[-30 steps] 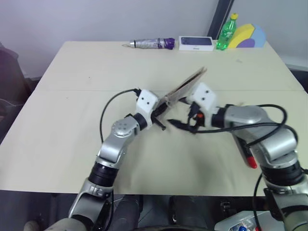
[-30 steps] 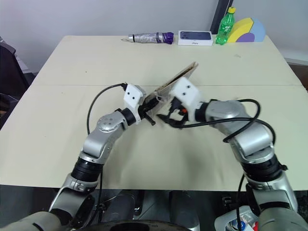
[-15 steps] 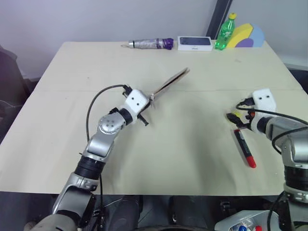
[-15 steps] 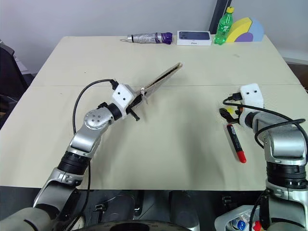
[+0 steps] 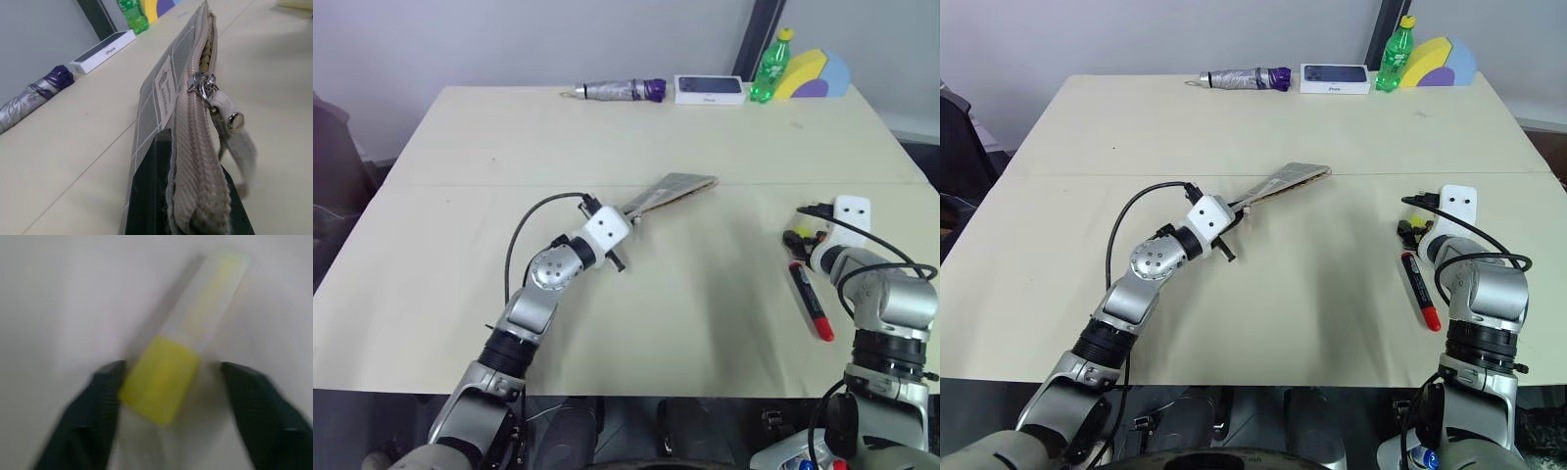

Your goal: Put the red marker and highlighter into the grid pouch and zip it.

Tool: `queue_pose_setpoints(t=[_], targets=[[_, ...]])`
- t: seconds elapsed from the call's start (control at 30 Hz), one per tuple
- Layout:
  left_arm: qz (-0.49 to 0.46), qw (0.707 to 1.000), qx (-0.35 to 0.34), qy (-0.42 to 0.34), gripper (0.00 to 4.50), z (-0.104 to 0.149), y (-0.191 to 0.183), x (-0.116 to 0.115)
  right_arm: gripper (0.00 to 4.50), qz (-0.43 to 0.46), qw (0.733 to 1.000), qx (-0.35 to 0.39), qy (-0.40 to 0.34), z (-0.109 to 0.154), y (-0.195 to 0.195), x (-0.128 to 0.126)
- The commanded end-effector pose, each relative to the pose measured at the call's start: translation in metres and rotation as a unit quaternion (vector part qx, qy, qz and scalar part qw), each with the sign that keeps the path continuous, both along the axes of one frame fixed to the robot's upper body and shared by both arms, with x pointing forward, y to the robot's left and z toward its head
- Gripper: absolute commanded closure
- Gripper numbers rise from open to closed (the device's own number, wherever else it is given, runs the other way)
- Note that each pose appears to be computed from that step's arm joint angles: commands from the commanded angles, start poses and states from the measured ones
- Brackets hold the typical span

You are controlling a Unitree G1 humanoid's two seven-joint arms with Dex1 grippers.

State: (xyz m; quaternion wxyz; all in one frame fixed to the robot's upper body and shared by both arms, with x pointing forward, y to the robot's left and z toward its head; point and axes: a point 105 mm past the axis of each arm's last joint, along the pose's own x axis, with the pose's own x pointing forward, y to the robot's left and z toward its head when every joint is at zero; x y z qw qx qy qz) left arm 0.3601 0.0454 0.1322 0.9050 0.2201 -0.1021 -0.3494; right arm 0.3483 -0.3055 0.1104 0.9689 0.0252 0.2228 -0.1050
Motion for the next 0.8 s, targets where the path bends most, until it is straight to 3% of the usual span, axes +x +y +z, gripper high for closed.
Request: queue_pose_setpoints(t=[0.03,0.17,0.23,0.37,0.8], targets=[[0.017,0.999,-0.033,-0.001,4.50,0.010,0.007,0.003,3.47,0.002,1.000,-0.021,-0.023,0.015,-0.002,0.003],[0.019,0.999,-0.044,0.006,4.50,0.012,0.009,0.005,3.62,0.078,0.991,-0.097,-0.040,0.041,0.013,0.005],[0.019,0.999,-0.045,0.004,4.50,0.014,0.010,0.006,3.62,0.233,0.963,-0.104,-0.084,0.075,0.059,-0.005],[0.018,0.999,-0.046,-0.002,4.50,0.016,0.010,0.008,3.62,0.371,0.918,-0.096,-0.097,0.097,0.105,-0.029],[0.018,0.998,-0.053,-0.011,4.50,0.022,0.008,0.008,3.62,0.399,0.908,-0.101,-0.082,0.093,0.125,-0.031]])
